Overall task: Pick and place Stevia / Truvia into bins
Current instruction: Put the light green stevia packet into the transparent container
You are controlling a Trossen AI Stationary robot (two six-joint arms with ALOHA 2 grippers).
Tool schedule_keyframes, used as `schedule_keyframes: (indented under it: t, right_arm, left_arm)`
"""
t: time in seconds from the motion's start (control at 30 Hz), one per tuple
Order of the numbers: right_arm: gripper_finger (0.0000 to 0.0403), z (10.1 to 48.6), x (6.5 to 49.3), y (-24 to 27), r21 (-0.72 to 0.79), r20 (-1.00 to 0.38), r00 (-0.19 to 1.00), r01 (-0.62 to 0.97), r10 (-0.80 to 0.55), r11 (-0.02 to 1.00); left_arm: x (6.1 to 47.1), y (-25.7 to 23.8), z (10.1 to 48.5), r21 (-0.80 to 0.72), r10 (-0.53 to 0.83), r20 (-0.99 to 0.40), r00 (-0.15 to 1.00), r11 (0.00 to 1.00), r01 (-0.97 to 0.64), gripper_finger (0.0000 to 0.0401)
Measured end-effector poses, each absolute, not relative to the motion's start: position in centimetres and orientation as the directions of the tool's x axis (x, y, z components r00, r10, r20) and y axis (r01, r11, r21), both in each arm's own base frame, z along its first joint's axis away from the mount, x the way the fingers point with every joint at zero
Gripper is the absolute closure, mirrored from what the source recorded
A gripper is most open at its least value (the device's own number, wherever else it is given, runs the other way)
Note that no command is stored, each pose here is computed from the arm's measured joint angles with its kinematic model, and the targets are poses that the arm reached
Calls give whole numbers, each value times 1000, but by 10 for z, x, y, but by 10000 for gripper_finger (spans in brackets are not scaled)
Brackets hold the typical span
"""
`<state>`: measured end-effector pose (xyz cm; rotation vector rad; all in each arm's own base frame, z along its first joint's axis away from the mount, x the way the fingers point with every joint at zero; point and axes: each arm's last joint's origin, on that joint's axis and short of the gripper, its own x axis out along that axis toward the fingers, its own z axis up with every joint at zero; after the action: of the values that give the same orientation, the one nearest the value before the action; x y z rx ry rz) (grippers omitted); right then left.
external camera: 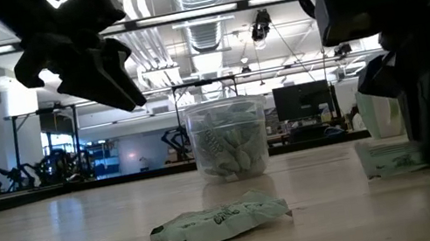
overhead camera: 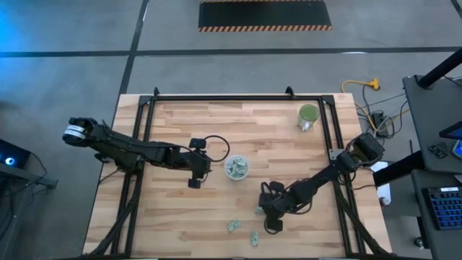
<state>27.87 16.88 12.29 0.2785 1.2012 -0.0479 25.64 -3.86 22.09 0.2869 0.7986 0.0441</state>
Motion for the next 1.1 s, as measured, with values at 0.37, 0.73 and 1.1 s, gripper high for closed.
schedule_keyframes:
  t: [0.37, 0.73, 1.1]
  right_arm:
    - [393, 152, 274, 164, 25, -951, 308, 144, -20, 989]
    - [394, 208, 293, 133, -452, -742, 426, 254, -518, 855]
    - [394, 222, 339, 88, -453, -705, 535, 164, -465, 876]
  left_arm:
    - [256, -38, 221, 270, 147, -701, 698, 960, 68, 232]
    - [257, -39, 221, 270, 147, -698, 700, 961, 68, 232]
    - [256, -39, 221, 270, 147, -700, 699, 960, 68, 232]
